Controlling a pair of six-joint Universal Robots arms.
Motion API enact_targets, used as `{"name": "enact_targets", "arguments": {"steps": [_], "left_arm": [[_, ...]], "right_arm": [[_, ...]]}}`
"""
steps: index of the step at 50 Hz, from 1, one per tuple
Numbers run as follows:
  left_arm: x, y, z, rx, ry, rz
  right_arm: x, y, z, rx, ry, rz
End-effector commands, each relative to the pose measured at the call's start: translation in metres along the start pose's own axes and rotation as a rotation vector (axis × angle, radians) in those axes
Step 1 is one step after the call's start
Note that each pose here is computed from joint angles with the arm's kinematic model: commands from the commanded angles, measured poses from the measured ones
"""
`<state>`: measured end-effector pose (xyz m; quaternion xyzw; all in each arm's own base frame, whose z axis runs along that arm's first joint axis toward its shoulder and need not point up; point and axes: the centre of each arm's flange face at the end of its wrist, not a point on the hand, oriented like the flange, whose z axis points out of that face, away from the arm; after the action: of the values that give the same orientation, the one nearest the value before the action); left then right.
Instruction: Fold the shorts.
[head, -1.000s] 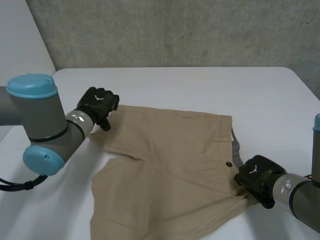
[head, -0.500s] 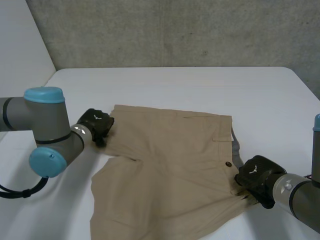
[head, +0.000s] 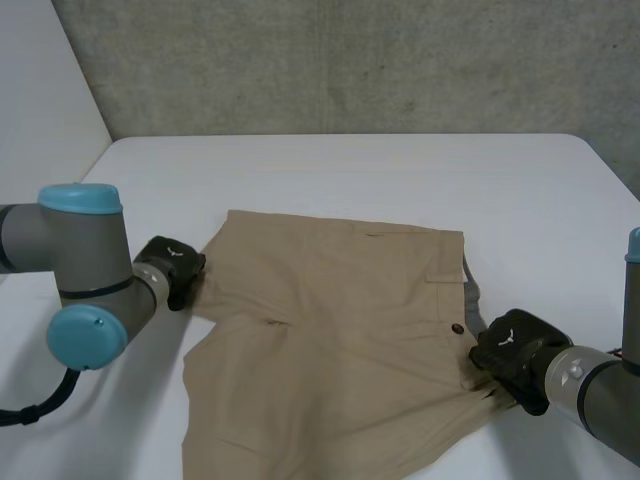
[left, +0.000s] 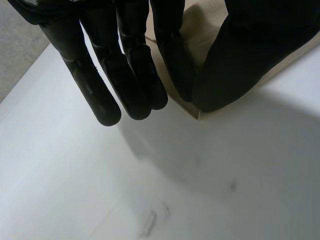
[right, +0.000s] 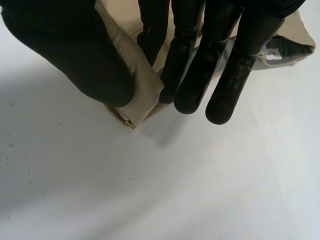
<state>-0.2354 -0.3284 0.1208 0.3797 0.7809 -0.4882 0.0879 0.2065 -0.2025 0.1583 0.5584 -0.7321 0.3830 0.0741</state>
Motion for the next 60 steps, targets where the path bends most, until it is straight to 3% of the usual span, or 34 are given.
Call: {"name": "enact_targets", "arguments": {"steps": [1,7,15,22,27,31,45,60], "left_arm": [[-0.009,-0.013,-0.014,0.037,-0.022,-0.01],[-0.024,-0.034,-0.043,0.109,-0.07,-0.031],[-0.023,-0.047,-0.099,0.182,-0.066,-0.194],[0.02,-0.043,-0.151,0.187,0.075,-0.306],[0.055,-0.025,-0.179,0.083,0.202,-0.336],[0.067,-0.014,-0.19,0.011,0.235,-0.371],[0.098,-0.004,-0.224,-0.032,0.214,-0.54],[0.115,0.0,-0.224,-0.051,0.148,-0.501]], "right_arm": [[0.004,-0.003,0.001,0.021,0.026,0.022],[0.014,-0.01,0.002,0.053,0.059,0.12],[0.031,-0.022,0.014,0.122,0.097,0.362],[0.042,-0.039,0.036,0.19,0.091,0.568],[0.054,-0.048,0.049,0.229,0.1,0.665],[0.062,-0.054,0.058,0.254,0.103,0.735],[0.047,-0.064,0.064,0.271,0.069,0.724],[0.041,-0.063,0.064,0.275,0.069,0.7]]}}
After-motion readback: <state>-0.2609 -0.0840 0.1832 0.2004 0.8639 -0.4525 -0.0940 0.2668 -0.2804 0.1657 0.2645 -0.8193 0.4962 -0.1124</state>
